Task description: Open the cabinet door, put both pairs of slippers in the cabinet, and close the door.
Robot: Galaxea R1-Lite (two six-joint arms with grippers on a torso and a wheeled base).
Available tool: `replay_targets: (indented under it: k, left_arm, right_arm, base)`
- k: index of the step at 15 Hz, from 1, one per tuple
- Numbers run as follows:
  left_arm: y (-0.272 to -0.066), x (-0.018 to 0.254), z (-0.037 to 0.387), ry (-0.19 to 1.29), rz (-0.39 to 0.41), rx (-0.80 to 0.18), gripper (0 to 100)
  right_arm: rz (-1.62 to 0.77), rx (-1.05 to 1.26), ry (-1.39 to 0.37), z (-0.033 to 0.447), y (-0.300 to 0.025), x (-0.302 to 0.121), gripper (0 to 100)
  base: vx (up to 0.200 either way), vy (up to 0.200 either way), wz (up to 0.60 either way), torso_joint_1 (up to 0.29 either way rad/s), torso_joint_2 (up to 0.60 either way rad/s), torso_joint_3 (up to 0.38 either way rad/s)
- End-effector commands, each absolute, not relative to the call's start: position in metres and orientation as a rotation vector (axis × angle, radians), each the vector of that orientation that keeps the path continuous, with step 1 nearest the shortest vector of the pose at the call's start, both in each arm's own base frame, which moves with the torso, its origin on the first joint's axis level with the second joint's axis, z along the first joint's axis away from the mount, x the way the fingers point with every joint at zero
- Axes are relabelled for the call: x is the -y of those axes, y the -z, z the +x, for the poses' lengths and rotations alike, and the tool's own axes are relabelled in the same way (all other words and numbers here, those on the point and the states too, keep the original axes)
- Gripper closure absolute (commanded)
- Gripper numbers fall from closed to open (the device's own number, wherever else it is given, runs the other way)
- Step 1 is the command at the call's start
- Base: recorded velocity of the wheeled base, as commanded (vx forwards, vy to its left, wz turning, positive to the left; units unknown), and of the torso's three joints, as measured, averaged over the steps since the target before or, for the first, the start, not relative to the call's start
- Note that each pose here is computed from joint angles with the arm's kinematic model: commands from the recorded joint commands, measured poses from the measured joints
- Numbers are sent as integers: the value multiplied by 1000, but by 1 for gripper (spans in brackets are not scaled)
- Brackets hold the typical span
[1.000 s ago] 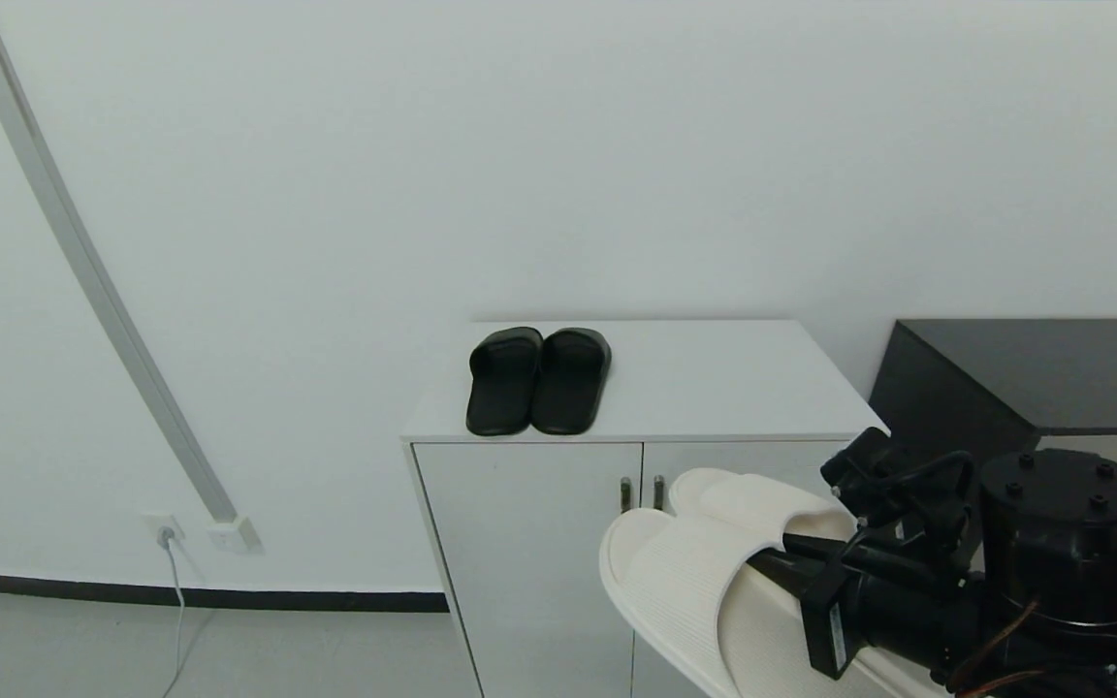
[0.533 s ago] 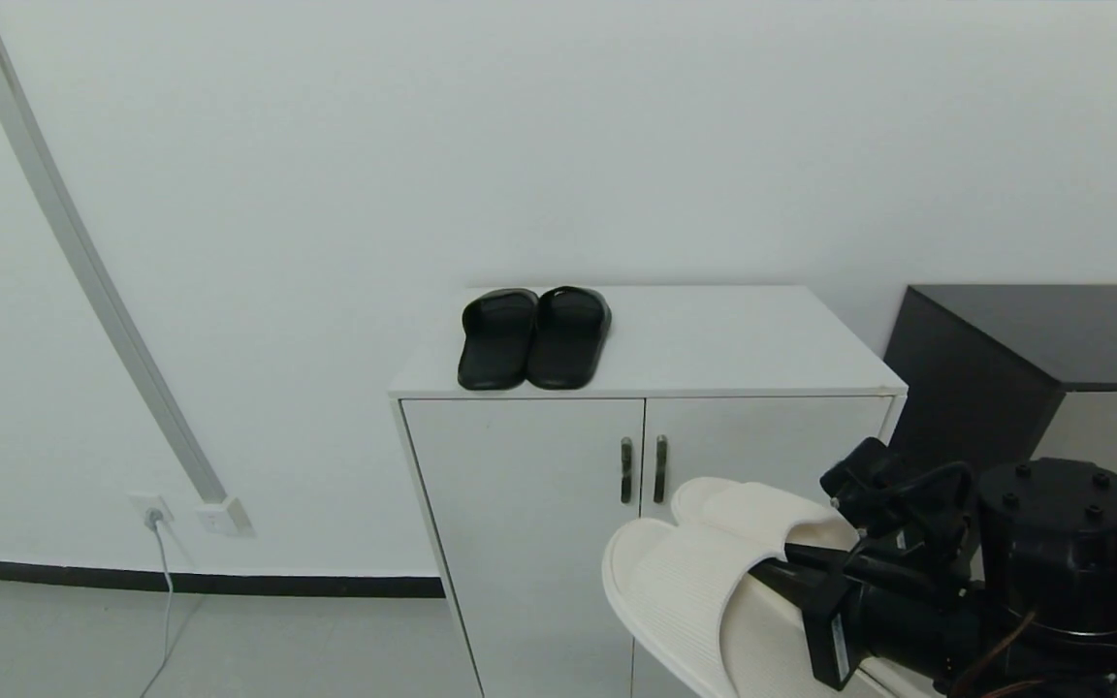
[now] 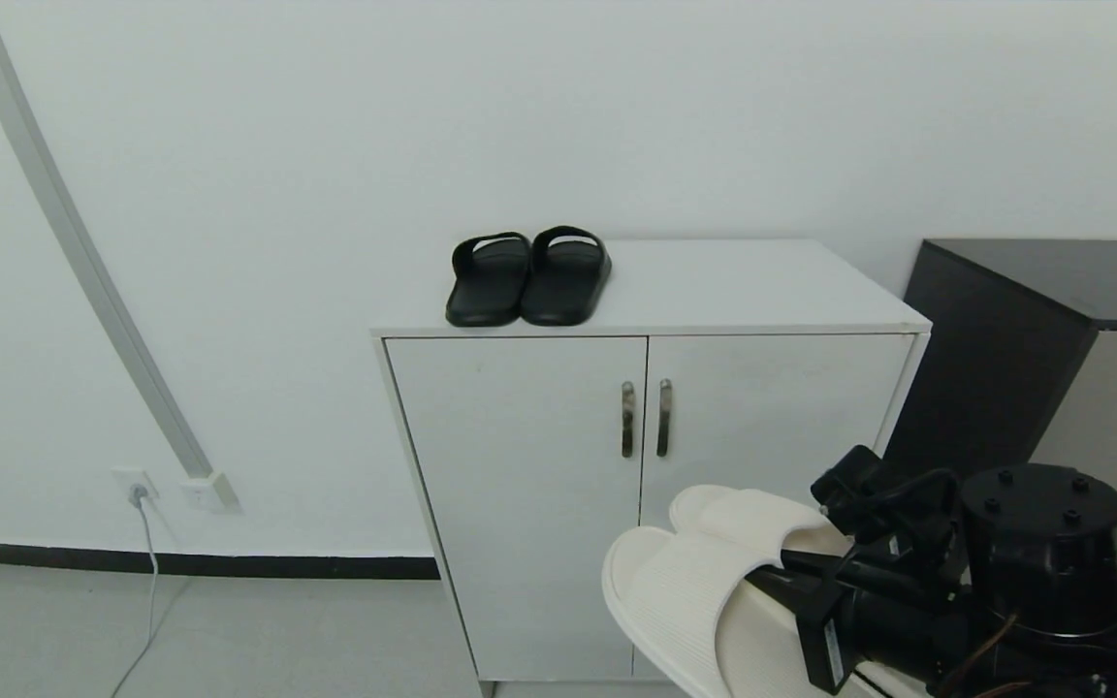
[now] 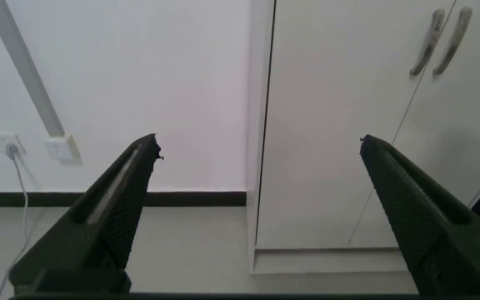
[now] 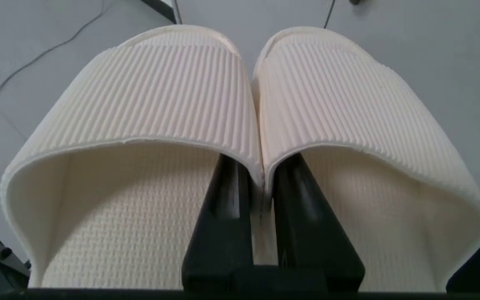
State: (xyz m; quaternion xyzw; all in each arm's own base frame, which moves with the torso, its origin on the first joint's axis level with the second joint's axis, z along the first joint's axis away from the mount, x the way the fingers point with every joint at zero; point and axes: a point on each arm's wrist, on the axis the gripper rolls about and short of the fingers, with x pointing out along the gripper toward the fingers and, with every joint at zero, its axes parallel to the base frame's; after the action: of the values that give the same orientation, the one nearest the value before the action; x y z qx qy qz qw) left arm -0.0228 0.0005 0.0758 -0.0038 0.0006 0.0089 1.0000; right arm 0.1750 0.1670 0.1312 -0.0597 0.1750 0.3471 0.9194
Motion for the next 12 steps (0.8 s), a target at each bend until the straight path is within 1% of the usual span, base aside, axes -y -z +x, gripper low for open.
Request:
replay_targets:
  k: [1, 5, 7, 8, 9, 10, 11, 12]
  left_arm:
    - [-76, 0, -23, -18, -8, -1, 0]
    - [-76, 0, -23, -18, -5, -1, 0]
    - [-78, 0, -23, -17, 49, 7, 0]
    - [-84, 0, -24, -14, 52, 20, 0]
    - [-110, -1, -28, -5, 16, 67, 0]
    - [-139, -1, -29, 16, -71, 96, 0]
    - [-154, -1, -27, 36, -108, 98, 0]
    - [-172, 0, -14, 102, -108, 39, 0]
  right_arm:
    - [-128, -370, -714, 176, -128, -168, 100]
    - [-120, -353, -715, 175, -130, -168, 100]
    - [-122, -357, -715, 174, -129, -167, 100]
    - [-124, -358, -715, 175, -128, -167, 100]
    - [-130, -358, -716, 175, -128, -167, 100]
    - [-133, -357, -717, 175, -128, -168, 100]
    - [-135, -357, -717, 175, -128, -168, 100]
    - [-136, -359, -717, 175, -127, -168, 100]
  base:
    - [0, 0, 0, -173, 486, 325]
    - [0, 0, 0, -149, 474, 325]
    - [0, 0, 0, -124, 466, 339]
    - [0, 0, 0, -110, 461, 344]
    - [0, 0, 0, -100, 452, 344]
    - [0, 0, 0, -76, 456, 359]
    - [0, 0, 0, -76, 442, 373]
    - [0, 0, 0, -66, 442, 388]
